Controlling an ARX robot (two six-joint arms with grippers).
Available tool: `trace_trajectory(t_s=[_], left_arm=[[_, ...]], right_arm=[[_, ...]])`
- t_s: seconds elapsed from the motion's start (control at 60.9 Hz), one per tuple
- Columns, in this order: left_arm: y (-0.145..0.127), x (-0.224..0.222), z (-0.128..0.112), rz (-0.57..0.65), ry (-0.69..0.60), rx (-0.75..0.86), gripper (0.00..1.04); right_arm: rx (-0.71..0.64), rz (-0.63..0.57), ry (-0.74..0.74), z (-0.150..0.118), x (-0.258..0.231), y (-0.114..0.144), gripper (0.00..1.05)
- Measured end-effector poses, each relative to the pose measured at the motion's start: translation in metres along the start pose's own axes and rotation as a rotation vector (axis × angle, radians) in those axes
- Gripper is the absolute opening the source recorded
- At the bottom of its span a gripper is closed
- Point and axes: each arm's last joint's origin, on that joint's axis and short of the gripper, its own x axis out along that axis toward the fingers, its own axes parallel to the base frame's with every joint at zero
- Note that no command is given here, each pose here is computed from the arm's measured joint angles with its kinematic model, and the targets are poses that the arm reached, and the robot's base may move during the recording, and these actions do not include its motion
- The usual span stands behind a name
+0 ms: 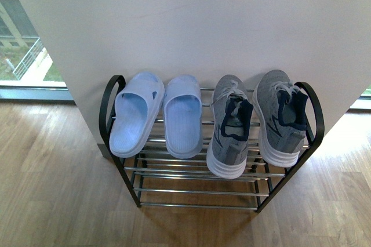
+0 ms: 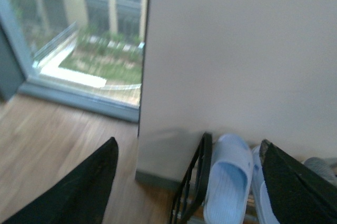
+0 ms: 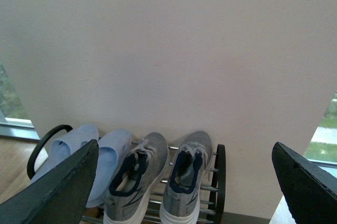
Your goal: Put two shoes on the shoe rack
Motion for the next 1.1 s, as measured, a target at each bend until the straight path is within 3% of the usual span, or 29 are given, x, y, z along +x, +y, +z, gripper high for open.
trace_trajectory(t_s=[0.148,0.46,1.101], left_arm=[[0.000,-0.012,-0.002,-0.022,-0.082,0.065,0.49],[0.003,-0.029,-0.019,-0.018,-0.076,0.091,0.02],[0.005,-0.054,-0.036,-0.019,-0.093,0.095,0.01]], right_arm=[[0.000,0.000,0.000,0.000,0.000,0.000,0.95],[0.000,0.000,0.000,0.000,0.000,0.000,0.95],[0.000,0.000,0.000,0.000,0.000,0.000,0.95]])
